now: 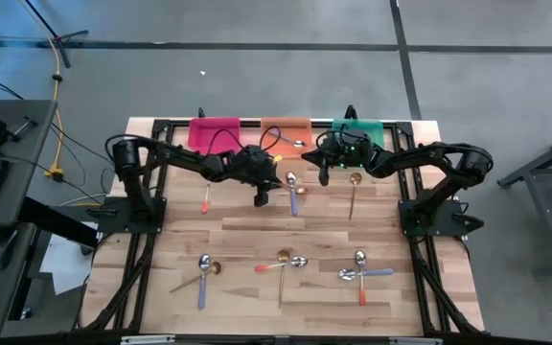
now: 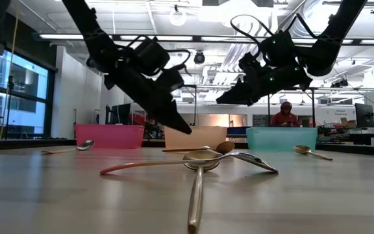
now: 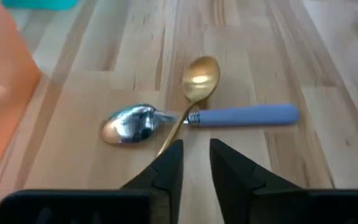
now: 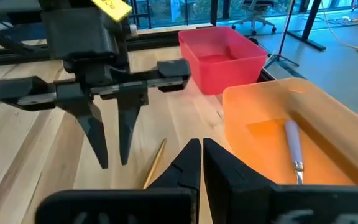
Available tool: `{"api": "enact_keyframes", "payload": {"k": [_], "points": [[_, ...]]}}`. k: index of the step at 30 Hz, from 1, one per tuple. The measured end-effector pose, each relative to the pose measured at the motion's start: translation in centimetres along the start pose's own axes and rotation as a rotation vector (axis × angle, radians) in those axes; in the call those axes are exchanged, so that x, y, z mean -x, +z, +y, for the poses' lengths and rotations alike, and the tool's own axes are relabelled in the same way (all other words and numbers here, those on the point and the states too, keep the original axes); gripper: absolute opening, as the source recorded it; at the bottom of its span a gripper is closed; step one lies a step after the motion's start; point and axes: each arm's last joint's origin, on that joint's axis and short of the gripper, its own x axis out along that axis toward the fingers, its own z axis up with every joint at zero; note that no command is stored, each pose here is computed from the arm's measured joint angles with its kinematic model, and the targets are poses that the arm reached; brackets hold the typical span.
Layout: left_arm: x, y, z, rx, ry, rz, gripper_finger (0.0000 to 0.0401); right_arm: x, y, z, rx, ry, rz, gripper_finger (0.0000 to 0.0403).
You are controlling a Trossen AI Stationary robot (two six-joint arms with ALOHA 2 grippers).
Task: Sort silverware by color (type)
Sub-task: Put the top left gold spoon into the pink bin
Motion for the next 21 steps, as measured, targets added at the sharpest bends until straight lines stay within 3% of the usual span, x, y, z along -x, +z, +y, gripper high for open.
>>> {"api": "enact_keyframes", "payload": {"k": [9, 21], "points": [[-1.7, -0.9, 0.6, -0.078, 0.057, 0.065, 0.0123, 0.0, 0.1, 0.0, 0.011, 0.001, -0.010, 0.0000], [-3.6, -1.1, 1.6, -0.171, 0.038, 0.144, 0.0104, 0.0, 0.1, 0.0, 0.002, 0.004, -0.012, 0.0000]]}}
